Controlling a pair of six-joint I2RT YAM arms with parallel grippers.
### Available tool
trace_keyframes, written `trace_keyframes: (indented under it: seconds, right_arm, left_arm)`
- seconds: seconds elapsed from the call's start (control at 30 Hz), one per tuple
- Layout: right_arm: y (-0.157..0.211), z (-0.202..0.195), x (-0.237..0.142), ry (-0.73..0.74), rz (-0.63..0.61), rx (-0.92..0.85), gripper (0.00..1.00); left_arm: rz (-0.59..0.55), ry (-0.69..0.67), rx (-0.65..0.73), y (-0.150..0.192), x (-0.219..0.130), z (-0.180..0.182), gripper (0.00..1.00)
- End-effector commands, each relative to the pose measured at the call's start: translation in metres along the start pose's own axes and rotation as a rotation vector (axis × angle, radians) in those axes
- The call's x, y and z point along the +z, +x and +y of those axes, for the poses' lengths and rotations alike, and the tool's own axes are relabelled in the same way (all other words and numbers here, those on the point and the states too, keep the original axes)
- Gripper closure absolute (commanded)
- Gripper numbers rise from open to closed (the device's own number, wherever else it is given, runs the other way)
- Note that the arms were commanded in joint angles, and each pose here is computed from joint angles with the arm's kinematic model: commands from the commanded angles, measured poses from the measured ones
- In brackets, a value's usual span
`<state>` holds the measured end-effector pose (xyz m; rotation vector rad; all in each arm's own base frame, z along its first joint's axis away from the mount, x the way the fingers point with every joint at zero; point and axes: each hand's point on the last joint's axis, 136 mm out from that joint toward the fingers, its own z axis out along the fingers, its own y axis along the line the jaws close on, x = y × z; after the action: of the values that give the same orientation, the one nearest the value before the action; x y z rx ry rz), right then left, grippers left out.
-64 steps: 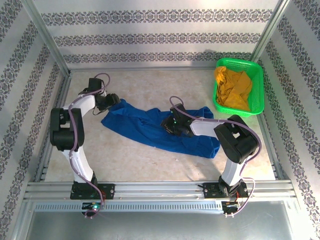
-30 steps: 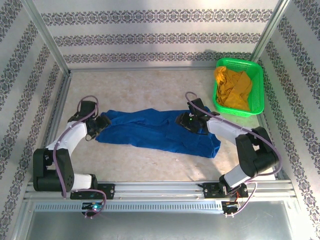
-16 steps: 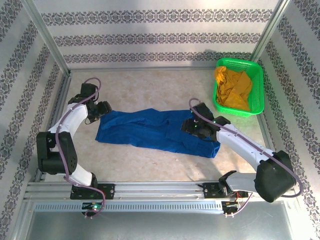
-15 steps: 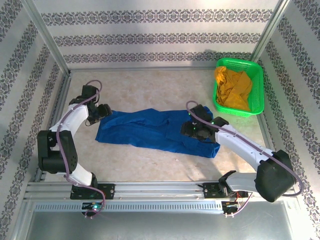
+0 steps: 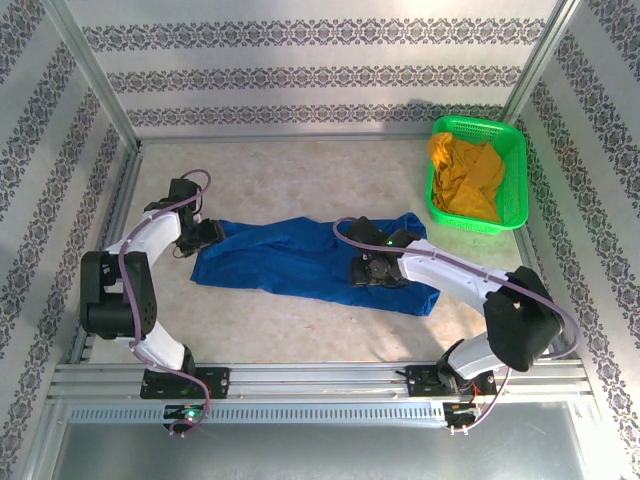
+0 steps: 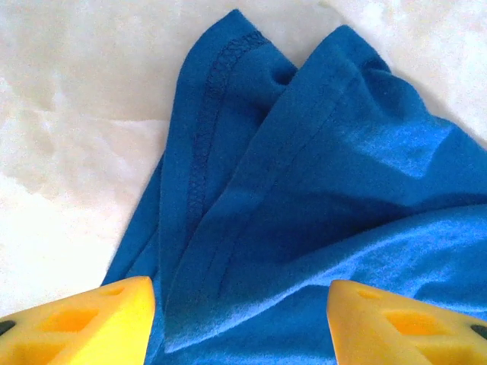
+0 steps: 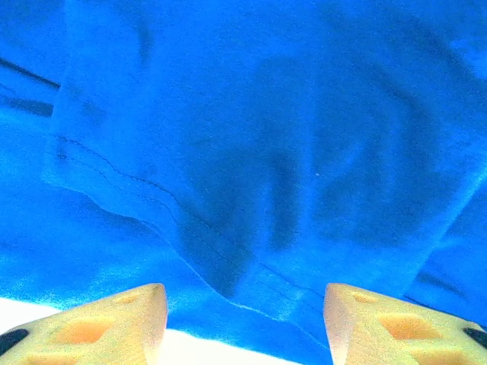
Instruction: Fold the inside-out t-shirt
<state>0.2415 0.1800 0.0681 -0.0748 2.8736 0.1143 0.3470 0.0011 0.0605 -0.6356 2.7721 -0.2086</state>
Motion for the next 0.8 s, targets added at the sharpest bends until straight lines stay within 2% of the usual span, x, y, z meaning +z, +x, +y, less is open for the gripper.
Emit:
trace_keyframes:
  seconds: [0.0,0.13,0.27,0.53,0.77]
  right_arm:
    - [-0.002,-0.002,-0.001,0.034,-0.008,-0.04,0.42]
    - [0.001,-0.006,0.0,0.021,-0.013,-0.007,0.42]
    - [0.004,-0.013,0.006,0.0,-0.008,0.063,0.42]
    - [0.007,-0.026,0.019,-0.036,-0.005,0.185,0.43]
    - [0.011,-0.032,0.032,-0.036,0.02,0.223,0.43]
  left_arm:
    - [-0.015,0.022,0.019,-0.008,0.002,-0.004,0.43]
    - [-0.025,0.041,0.019,-0.013,0.003,-0.008,0.5]
    - [-0.02,0.057,0.005,-0.013,0.006,-0.011,0.51]
    - [0.034,0.049,-0.051,0.004,0.011,-0.006,0.38]
    - [0.061,0.025,-0.099,0.009,0.021,-0.001,0.38]
